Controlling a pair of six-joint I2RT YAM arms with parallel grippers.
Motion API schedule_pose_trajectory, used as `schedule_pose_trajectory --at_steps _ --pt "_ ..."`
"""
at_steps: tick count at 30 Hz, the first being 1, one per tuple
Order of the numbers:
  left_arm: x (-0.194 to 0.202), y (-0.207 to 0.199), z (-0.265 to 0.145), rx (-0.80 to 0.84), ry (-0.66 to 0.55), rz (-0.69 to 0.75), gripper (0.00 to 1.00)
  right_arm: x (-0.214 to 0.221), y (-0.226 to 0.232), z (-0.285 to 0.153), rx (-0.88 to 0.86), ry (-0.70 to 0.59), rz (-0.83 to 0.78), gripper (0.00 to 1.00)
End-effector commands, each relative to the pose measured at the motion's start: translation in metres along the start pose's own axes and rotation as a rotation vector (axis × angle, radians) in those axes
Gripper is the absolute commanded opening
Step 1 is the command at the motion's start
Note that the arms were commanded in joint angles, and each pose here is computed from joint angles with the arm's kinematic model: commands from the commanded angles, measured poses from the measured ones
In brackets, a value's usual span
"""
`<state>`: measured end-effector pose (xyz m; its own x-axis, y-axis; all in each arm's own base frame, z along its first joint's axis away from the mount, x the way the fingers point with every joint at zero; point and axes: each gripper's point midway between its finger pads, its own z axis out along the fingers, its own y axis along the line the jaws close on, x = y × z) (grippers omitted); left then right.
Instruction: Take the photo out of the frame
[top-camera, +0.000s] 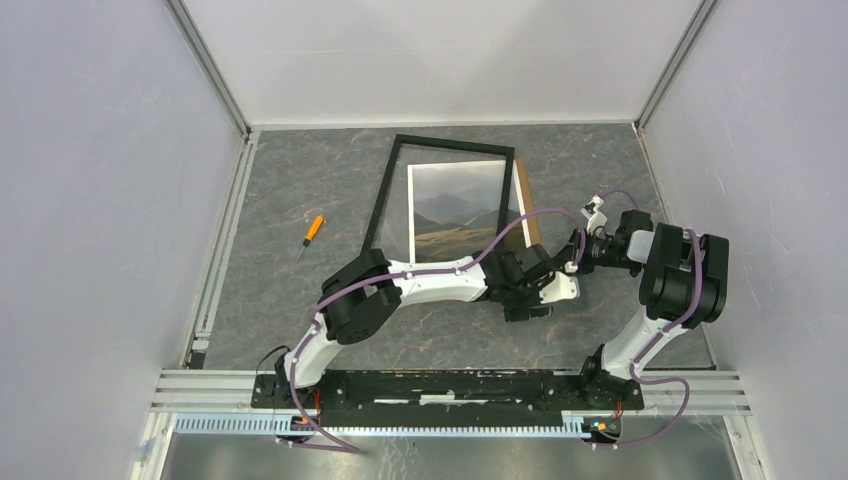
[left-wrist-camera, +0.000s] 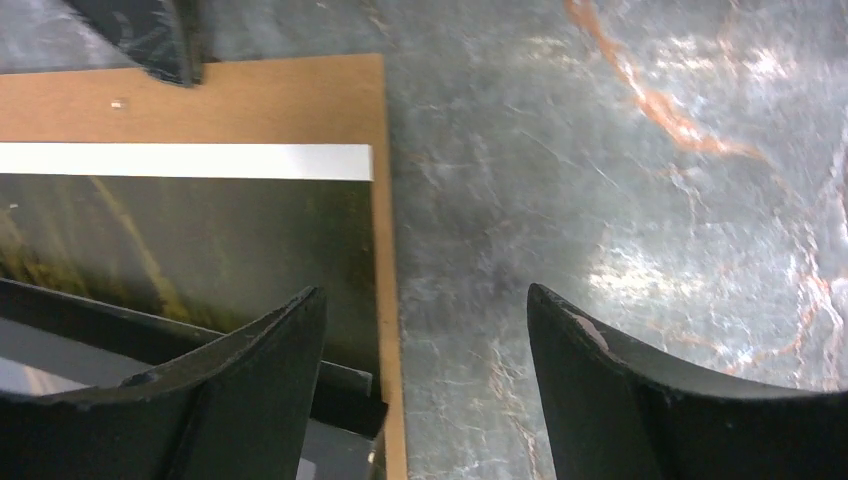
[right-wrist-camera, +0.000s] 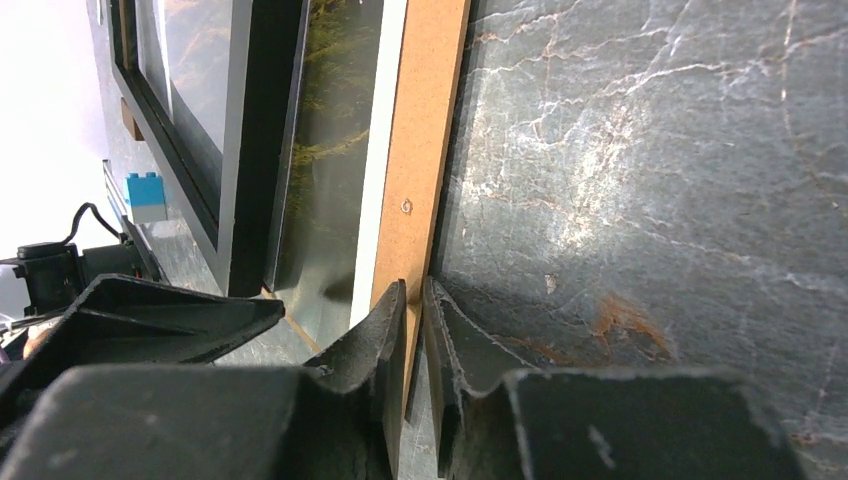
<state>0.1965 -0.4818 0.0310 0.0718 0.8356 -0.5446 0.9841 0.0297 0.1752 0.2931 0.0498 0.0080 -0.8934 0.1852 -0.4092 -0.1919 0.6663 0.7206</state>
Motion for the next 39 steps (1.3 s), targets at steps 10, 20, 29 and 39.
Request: schedule_pose_trajectory --at_steps 10,20,29,39 --pt "-0.025 0.021 -0.074 0.007 -0.142 -0.214 0.79 0.052 -0.041 -0.007 0.224 0.189 -0.031 0.30" --pt "0.106 0.040 -0.151 -0.056 -0.019 -0.369 0.79 -0.009 0.005 -0.020 0.212 0.035 -0.382 0.51" --pt "0.215 0.090 -0.172 -0.179 0.260 -0.123 0.77 0.004 -0.002 -0.002 0.254 0.128 -0.373 0.45" --pt "0.232 0.100 -0.146 -0.144 0.328 -0.026 0.78 0.017 -0.018 0.005 0.274 0.177 -0.322 0.42"
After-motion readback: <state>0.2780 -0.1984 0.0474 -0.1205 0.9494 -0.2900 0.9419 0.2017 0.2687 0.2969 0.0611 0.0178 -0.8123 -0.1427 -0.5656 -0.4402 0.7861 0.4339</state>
